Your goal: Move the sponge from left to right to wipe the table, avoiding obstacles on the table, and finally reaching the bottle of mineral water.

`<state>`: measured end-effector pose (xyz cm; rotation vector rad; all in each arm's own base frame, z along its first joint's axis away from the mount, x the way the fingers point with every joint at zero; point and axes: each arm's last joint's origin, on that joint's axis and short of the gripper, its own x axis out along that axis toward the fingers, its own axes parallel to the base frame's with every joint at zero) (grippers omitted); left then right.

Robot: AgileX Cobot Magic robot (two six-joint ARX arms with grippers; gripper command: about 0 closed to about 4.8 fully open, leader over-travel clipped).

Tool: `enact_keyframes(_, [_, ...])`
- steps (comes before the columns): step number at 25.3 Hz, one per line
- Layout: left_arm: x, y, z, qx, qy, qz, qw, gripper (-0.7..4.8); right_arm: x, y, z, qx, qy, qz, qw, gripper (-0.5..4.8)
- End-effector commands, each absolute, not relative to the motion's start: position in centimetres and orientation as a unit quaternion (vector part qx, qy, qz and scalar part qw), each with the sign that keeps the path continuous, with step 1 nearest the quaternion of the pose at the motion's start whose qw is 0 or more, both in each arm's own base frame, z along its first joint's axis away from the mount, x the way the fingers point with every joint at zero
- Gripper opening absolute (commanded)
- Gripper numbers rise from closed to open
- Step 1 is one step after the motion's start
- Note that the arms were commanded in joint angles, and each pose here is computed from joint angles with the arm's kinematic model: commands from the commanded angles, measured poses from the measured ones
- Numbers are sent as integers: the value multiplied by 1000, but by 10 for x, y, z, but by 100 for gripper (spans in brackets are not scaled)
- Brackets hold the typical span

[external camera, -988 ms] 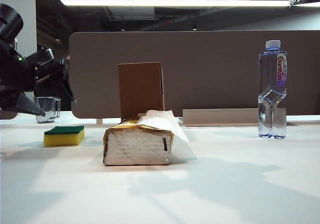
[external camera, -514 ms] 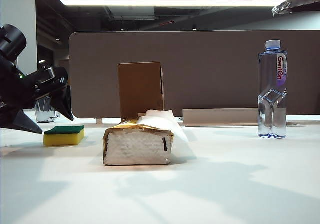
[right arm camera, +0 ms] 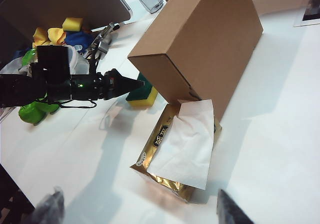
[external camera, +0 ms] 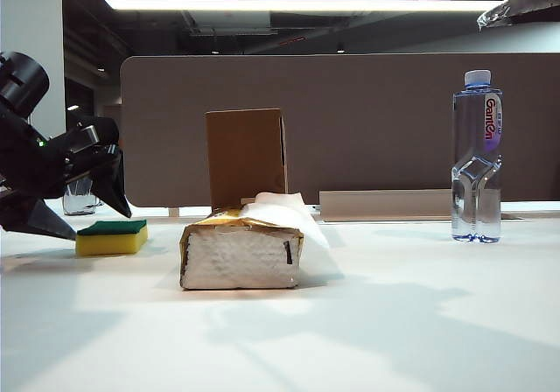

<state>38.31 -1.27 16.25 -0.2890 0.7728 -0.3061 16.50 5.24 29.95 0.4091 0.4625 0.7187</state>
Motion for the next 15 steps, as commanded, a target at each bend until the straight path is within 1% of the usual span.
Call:
enact_keyframes(1, [387,-13,163,-138,362,-150,910,479,165,53,303,196,214,349,891,391])
enact_keyframes(9, [399,-13,159,-149,362,-143,909,479,165,53,303,196,214,349,891,391])
enact_keyframes(15, [399,-12,156,-140,373,-135,907,479,165,53,303,196,213,349,891,391])
